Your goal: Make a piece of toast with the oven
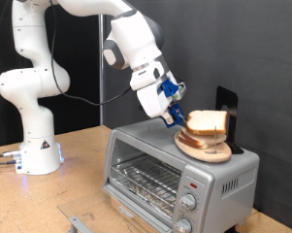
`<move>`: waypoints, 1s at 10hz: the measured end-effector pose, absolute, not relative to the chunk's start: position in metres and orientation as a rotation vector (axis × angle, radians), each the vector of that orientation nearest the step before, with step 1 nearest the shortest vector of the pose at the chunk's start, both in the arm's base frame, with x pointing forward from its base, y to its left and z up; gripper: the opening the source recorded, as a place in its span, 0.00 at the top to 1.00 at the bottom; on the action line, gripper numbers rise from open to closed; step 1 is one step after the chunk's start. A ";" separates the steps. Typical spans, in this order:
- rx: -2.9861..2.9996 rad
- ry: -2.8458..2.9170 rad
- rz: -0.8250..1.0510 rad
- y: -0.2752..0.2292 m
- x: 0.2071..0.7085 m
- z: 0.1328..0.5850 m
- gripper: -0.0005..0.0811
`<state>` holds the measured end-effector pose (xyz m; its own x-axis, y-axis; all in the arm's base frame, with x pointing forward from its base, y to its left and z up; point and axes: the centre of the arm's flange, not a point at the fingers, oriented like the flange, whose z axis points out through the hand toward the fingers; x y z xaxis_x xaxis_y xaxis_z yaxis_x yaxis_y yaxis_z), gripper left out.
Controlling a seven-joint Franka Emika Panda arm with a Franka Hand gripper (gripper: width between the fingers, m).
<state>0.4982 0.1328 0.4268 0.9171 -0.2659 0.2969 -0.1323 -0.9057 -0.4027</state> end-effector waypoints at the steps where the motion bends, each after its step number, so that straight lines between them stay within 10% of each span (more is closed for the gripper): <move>1: -2.670 0.281 -0.505 0.130 0.495 0.429 0.50; 10: -2.651 0.238 -0.476 0.097 0.447 0.446 0.50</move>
<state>0.4467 0.0973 0.4458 0.9262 -0.2389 0.2917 -0.0897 -0.8910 -0.4450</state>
